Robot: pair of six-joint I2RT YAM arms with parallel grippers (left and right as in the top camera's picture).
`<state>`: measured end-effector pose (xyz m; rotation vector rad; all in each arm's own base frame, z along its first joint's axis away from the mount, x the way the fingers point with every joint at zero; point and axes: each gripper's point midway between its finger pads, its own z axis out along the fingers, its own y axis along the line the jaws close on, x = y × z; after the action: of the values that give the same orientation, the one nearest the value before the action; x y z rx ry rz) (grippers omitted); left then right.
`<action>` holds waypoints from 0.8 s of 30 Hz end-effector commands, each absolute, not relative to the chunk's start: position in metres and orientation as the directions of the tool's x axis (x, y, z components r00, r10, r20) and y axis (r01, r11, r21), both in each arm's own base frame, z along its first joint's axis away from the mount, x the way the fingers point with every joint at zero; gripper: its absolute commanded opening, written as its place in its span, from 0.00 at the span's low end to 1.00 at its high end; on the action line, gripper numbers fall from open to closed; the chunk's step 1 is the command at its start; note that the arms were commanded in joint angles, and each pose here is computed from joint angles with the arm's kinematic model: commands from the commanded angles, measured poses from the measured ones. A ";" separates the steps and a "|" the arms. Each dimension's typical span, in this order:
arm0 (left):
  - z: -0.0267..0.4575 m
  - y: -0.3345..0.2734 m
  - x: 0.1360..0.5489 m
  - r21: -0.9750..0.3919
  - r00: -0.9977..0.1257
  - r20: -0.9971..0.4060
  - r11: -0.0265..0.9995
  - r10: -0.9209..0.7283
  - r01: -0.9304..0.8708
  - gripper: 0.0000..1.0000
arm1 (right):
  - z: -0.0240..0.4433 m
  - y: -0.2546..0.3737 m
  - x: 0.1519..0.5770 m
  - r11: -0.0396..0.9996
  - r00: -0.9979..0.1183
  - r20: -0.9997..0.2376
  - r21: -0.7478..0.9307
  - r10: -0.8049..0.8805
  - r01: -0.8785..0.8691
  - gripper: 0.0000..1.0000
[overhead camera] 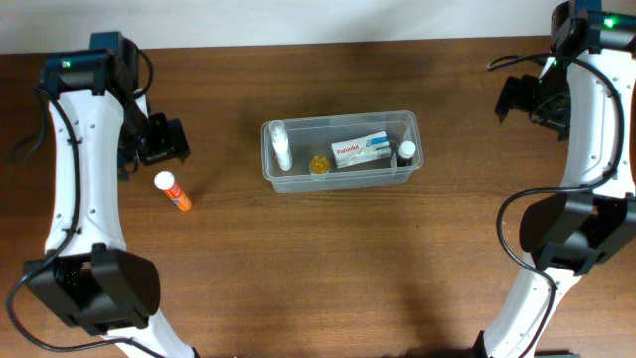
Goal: Pack container
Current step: 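Open the left gripper, release the jar, and withdraw left, then lower the left gripper onto the orange tube and grasp it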
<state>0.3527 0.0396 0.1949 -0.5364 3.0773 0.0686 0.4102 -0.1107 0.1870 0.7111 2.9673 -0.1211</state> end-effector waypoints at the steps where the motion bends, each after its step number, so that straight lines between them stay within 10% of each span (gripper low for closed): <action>1: 0.192 0.035 0.349 0.004 -0.932 -0.026 0.932 -0.362 -0.362 0.94 | 0.188 -0.115 0.409 0.881 -0.881 -0.111 -0.065 0.461 0.469 0.99; 24: 0.122 0.030 0.360 -0.028 -0.932 -0.013 0.932 -0.363 -0.362 0.94 | 0.188 -0.115 0.409 0.881 -0.881 -0.111 -0.065 0.461 0.469 0.98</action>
<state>0.3587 0.0322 0.1174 -0.5626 3.1074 -0.0065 0.4102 -0.1106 0.1870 0.7116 2.9671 -0.1205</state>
